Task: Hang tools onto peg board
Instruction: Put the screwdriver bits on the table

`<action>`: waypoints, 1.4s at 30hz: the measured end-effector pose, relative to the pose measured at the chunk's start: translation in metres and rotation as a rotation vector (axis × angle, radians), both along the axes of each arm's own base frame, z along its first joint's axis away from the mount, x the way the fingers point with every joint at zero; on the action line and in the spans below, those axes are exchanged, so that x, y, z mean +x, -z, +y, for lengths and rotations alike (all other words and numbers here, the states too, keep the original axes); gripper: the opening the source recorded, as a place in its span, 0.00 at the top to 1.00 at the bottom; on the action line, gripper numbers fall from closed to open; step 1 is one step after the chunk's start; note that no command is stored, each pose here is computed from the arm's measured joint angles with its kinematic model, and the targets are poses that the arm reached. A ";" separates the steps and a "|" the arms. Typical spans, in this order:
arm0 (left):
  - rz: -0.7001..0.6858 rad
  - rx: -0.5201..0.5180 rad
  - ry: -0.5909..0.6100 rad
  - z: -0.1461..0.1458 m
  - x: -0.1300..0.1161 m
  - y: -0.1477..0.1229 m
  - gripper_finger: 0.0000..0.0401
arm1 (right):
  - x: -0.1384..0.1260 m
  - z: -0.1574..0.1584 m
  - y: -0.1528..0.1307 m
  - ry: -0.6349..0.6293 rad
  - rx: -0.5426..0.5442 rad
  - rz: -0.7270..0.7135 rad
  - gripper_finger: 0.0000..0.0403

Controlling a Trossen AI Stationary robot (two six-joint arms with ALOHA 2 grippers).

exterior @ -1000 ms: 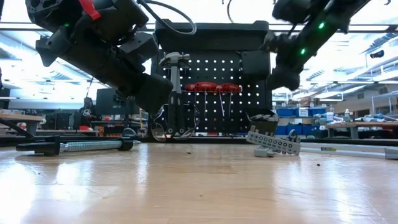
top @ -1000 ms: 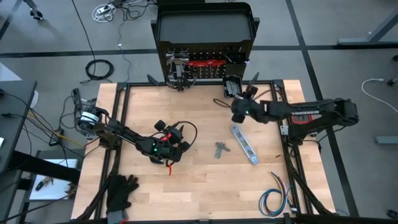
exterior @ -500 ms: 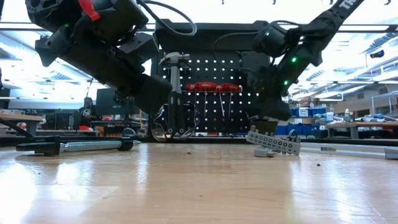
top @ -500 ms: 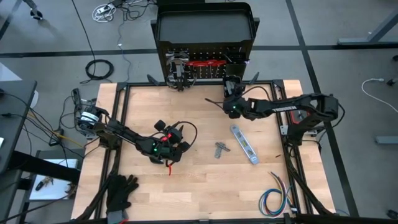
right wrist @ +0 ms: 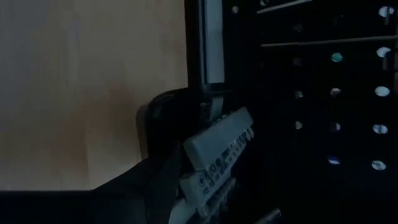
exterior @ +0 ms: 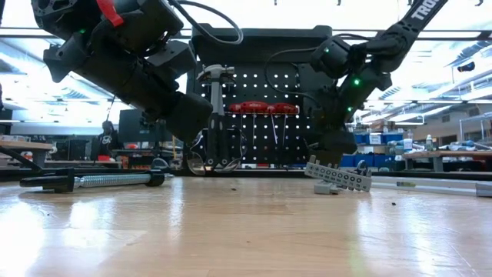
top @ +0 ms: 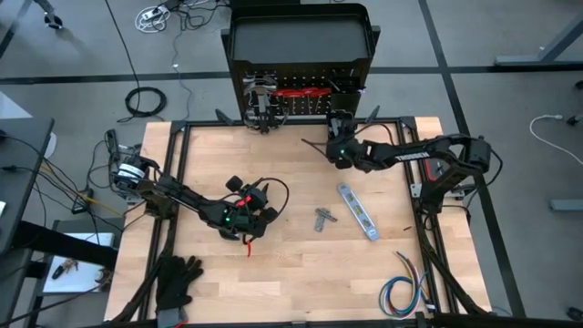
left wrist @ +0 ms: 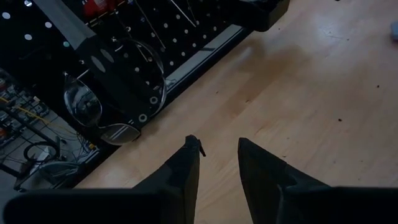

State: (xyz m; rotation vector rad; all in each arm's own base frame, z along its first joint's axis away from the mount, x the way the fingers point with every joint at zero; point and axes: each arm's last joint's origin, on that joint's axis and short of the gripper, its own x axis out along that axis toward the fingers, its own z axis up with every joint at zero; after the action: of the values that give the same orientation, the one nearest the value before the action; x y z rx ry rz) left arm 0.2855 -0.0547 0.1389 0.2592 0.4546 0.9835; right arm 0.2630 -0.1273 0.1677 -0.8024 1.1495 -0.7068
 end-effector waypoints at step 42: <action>0.011 0.019 -0.008 0.001 0.000 0.000 0.73 | -0.013 -0.036 -0.004 -0.094 0.032 0.013 0.90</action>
State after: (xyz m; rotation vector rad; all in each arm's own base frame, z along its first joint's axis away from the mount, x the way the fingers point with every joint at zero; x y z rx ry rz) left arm 0.2854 -0.0539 0.1393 0.2806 0.4569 0.9945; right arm 0.2501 -0.1637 0.1720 -0.8297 1.1244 -0.6046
